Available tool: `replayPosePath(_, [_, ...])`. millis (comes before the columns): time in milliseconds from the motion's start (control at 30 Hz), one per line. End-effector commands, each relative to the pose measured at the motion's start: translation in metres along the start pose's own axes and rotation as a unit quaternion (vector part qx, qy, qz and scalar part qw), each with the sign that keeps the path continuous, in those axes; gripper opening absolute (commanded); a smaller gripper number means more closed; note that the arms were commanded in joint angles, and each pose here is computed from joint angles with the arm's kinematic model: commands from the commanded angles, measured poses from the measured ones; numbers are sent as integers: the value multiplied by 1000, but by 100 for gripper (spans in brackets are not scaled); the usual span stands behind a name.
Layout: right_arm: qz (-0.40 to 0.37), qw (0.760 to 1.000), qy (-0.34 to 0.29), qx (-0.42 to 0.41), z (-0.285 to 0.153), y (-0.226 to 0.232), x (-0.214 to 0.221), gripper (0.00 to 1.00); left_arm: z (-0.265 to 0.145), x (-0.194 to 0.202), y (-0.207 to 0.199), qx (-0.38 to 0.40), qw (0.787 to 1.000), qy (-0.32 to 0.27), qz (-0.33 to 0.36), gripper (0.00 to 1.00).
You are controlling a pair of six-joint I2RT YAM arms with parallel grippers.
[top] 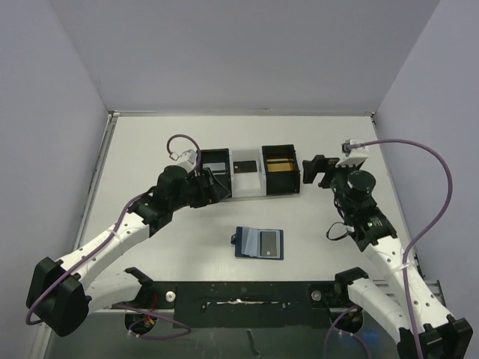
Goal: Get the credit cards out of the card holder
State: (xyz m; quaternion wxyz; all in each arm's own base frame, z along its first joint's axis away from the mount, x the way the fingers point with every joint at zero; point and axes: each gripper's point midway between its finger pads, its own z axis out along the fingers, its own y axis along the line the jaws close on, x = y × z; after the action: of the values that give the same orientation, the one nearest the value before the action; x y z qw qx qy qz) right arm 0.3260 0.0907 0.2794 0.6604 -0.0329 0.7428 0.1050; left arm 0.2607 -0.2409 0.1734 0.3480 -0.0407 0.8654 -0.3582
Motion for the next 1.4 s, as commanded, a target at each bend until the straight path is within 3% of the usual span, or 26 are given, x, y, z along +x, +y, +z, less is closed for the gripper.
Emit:
replayPosePath(0, [136, 989, 53, 25, -33, -3, 48, 98, -1, -27, -11, 34, 996, -72, -38, 74])
replayPosePath(167, [228, 972, 54, -29, -58, 17, 82, 98, 1, -14, -15, 81, 991, -55, -86, 74])
replayPosePath(300, [309, 945, 85, -69, -68, 37, 110, 98, 8, -1, -15, 111, 989, 8, -99, 76])
replayPosePath(367, [330, 932, 108, -101, -72, 50, 123, 98, 17, 12, -14, 108, 989, 46, -95, 76])
replayPosePath(567, [366, 893, 185, -183, -84, 84, 154, 98, 33, 32, -47, 124, 987, 89, -54, 77])
replayPosePath(733, [385, 873, 237, -182, -89, 91, 176, 100, 48, 66, -74, 124, 983, 132, -16, 71])
replayPosePath(967, [397, 855, 290, -165, -100, 98, 205, 65, 69, 118, -78, 93, 978, 185, -1, 52])
replayPosePath(1100, [384, 852, 319, -156, -106, 102, 219, 48, 75, 140, -72, 70, 975, 209, 6, 48])
replayPosePath(1367, [372, 848, 352, -139, -106, 106, 235, 37, 85, 152, -55, 27, 975, 221, 8, 43])
